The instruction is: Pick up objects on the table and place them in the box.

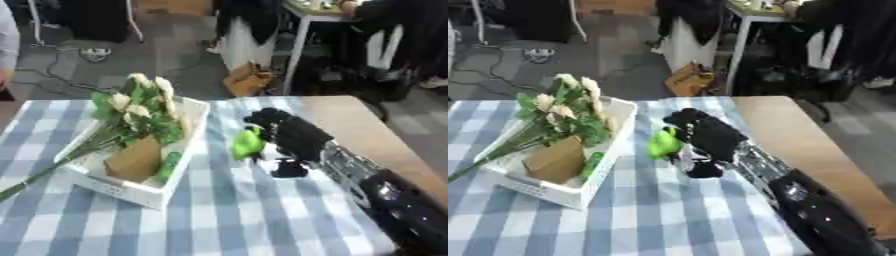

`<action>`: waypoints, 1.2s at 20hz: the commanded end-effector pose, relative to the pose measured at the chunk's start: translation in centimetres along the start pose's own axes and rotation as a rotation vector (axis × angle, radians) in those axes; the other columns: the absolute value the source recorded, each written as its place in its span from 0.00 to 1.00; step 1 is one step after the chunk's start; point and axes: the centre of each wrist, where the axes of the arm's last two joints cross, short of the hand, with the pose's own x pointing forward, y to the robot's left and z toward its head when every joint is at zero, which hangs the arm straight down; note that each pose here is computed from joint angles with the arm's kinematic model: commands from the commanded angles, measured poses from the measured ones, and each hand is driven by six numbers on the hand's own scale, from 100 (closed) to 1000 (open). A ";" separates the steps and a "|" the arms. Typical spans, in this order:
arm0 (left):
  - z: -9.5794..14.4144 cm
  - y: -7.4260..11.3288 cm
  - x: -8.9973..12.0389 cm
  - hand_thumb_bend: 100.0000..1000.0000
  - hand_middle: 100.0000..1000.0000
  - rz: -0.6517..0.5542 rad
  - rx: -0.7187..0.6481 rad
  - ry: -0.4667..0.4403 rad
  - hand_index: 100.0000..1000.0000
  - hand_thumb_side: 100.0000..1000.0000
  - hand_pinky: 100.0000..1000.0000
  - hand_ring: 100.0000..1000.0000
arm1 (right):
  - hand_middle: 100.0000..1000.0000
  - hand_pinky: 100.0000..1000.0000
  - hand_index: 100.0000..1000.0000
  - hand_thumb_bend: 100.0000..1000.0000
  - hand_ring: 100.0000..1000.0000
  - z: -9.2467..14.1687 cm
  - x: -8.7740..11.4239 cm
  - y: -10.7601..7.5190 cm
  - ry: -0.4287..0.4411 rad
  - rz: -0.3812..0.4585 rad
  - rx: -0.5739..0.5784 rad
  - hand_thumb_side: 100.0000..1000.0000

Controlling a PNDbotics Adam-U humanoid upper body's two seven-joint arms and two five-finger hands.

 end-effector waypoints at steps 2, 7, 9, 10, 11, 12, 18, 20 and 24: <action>-0.6 0.2 0.4 0.00 0.85 -0.002 -0.012 -0.025 0.94 0.87 0.79 0.98 | 0.93 0.91 1.00 0.08 0.96 -1.0 0.6 -1.2 0.058 -0.081 0.027 1.00; -0.6 0.1 0.4 0.00 0.85 0.004 -0.013 -0.025 0.94 0.87 0.79 0.98 | 0.94 0.90 1.00 0.11 0.96 -2.0 1.3 -1.1 0.066 -0.144 0.068 1.00; -0.6 0.1 0.5 0.00 0.85 0.007 -0.012 -0.026 0.94 0.87 0.79 0.98 | 0.94 0.90 1.00 0.11 0.96 -2.2 1.5 -1.2 0.059 -0.156 0.078 1.00; -0.6 0.0 0.5 0.00 0.85 0.008 -0.012 -0.027 0.94 0.87 0.79 0.98 | 0.94 0.90 1.00 0.11 0.96 -2.3 1.5 -1.2 0.052 -0.159 0.080 1.00; -0.7 0.0 0.5 0.00 0.85 0.009 -0.011 -0.028 0.94 0.87 0.79 0.98 | 0.94 0.91 1.00 0.11 0.96 -2.3 1.5 -1.3 0.047 -0.159 0.081 1.00; -0.7 0.0 0.5 0.00 0.85 0.010 -0.011 -0.030 0.94 0.87 0.79 0.98 | 0.94 0.91 1.00 0.11 0.96 -2.4 1.5 -1.4 0.043 -0.157 0.082 1.00; -0.7 -0.1 0.5 0.00 0.85 0.012 -0.011 -0.031 0.94 0.86 0.79 0.98 | 0.82 0.86 1.00 0.00 0.90 -2.5 1.5 -1.7 0.030 -0.164 0.059 1.00; -0.8 -0.1 0.5 0.00 0.85 0.013 -0.011 -0.032 0.94 0.86 0.79 0.98 | 0.76 0.83 0.97 0.00 0.85 -2.8 1.7 -2.0 0.030 -0.185 0.040 1.00; -0.8 -0.2 0.5 0.00 0.85 0.019 -0.011 -0.035 0.94 0.86 0.79 0.98 | 0.75 0.81 0.96 0.00 0.84 -3.8 1.8 -3.3 0.025 -0.220 0.006 1.00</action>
